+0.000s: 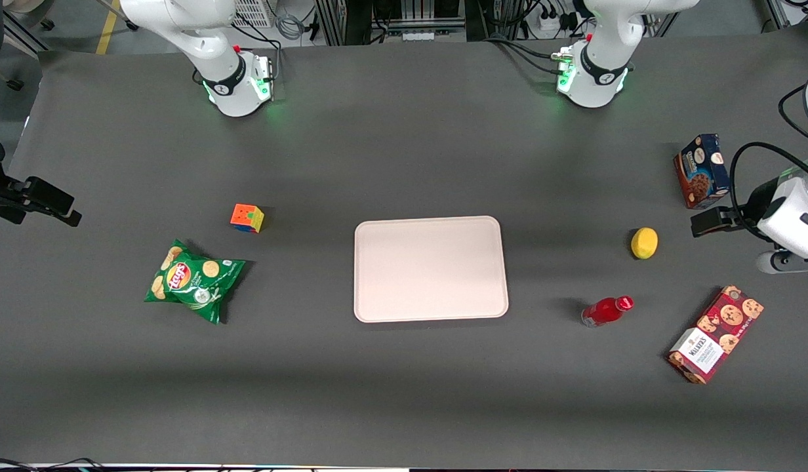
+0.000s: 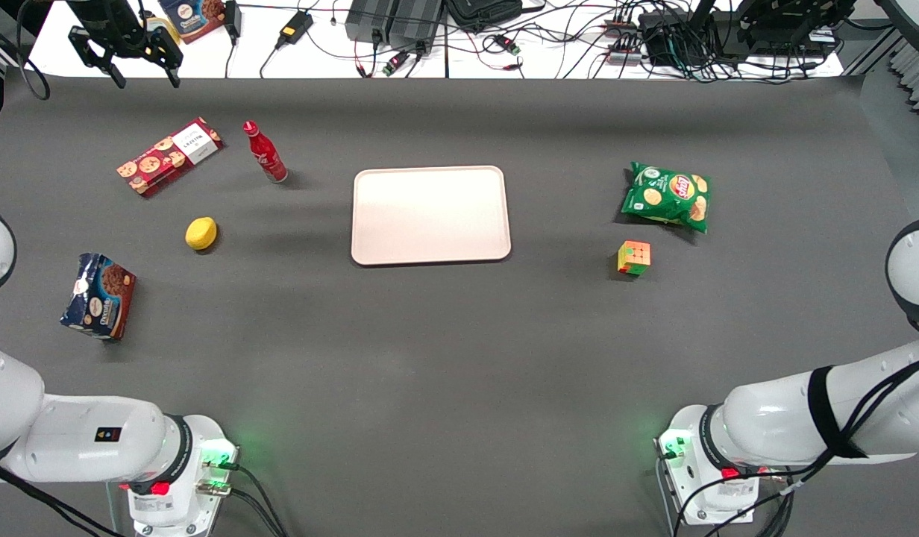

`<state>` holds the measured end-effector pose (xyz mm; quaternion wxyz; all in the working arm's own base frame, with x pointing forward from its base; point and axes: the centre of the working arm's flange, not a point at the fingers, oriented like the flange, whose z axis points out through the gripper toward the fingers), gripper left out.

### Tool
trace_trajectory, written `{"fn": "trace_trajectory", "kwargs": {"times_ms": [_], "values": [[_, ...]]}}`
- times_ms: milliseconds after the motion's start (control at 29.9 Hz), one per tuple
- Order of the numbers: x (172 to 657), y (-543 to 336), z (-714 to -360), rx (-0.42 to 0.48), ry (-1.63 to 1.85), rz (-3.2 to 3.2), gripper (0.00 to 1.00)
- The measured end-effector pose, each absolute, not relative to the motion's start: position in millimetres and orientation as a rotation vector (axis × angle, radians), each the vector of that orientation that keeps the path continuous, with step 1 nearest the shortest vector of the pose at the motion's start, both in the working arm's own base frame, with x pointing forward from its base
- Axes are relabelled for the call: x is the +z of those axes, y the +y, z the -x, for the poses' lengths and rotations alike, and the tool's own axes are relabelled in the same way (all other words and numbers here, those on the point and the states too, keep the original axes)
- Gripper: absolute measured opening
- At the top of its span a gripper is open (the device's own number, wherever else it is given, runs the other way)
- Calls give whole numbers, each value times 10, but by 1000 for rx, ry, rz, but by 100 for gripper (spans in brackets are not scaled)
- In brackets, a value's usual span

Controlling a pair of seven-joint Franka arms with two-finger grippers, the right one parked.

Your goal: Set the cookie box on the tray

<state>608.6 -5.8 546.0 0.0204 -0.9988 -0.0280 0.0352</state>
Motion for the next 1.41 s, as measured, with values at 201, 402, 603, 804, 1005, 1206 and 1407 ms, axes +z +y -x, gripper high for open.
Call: {"fn": "trace_trajectory", "kwargs": {"times_ms": [201, 402, 603, 804, 1005, 1206, 1407], "values": [[5618, -59, -6109, 54, -91, 3106, 100], [5726, -72, -6061, 68, -91, 3111, 100], [5773, -83, -6004, 92, -89, 3114, 100], [5871, -91, -5905, 124, -92, 3125, 100], [6030, -78, -5781, 132, -98, 3131, 100], [6104, -105, -5725, 129, -92, 3134, 100], [6133, -182, -5682, 146, -71, 3135, 100]]}}
